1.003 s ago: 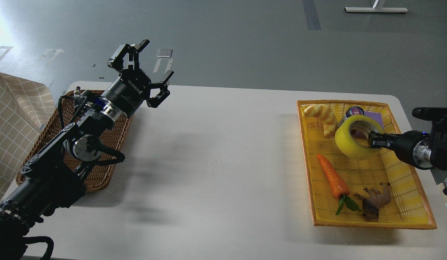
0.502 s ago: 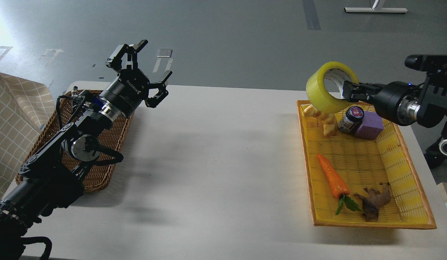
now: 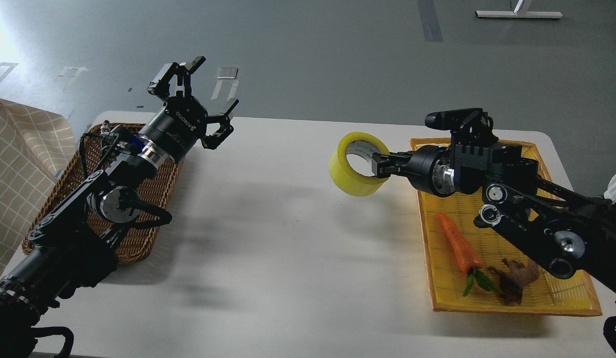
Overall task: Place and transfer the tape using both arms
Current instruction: 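Carry the tape roll out of the tray and lower it onto the table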
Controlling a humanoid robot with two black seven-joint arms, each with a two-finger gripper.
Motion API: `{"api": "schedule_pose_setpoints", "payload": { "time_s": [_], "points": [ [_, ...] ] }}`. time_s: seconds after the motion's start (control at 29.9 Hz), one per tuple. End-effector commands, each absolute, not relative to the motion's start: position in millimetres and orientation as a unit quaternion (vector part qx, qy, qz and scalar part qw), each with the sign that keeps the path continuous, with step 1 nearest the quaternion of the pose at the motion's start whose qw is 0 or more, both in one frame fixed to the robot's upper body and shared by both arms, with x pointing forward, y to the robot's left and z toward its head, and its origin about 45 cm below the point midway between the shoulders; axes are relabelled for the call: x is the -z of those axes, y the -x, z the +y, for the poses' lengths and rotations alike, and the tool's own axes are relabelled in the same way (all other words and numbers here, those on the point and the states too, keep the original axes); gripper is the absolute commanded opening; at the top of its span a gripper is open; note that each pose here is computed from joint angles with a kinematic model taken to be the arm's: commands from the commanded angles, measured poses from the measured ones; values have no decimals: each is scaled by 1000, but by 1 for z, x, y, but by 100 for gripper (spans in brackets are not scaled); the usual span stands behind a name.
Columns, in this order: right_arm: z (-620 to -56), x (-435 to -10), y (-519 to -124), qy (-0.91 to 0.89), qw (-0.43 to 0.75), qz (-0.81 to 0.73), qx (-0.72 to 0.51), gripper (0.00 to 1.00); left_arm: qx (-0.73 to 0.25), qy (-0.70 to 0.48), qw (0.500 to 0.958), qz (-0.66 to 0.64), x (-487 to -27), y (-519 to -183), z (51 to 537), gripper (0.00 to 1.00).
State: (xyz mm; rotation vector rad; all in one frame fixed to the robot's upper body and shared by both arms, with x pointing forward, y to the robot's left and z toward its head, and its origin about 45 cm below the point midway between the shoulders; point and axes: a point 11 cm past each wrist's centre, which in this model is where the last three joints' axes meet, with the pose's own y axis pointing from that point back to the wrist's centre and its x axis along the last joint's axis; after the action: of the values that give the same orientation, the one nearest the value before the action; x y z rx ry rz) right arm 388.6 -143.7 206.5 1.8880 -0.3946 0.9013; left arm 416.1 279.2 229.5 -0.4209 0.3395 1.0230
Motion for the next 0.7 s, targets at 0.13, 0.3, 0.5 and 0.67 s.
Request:
{"api": "schedule_pose_setpoints", "payload": {
  "time_s": [0.13, 0.3, 0.5, 0.67],
  "points": [
    [-103, -178, -380, -776, 493, -120, -374, 0, -485, 199, 836, 161, -228, -416, 280, 100],
    [-91, -164, -375, -777, 500, -104, -370, 0, -486, 199, 836, 162, -228, -416, 280, 100],
    [-83, -149, -375, -776, 511, -96, -357, 0, -486, 199, 836, 162, -228, -416, 280, 100],
    [-72, -141, -373, -776, 516, -85, -354, 0, -485, 200, 836, 162, -228, -416, 280, 100]
  ]
}}
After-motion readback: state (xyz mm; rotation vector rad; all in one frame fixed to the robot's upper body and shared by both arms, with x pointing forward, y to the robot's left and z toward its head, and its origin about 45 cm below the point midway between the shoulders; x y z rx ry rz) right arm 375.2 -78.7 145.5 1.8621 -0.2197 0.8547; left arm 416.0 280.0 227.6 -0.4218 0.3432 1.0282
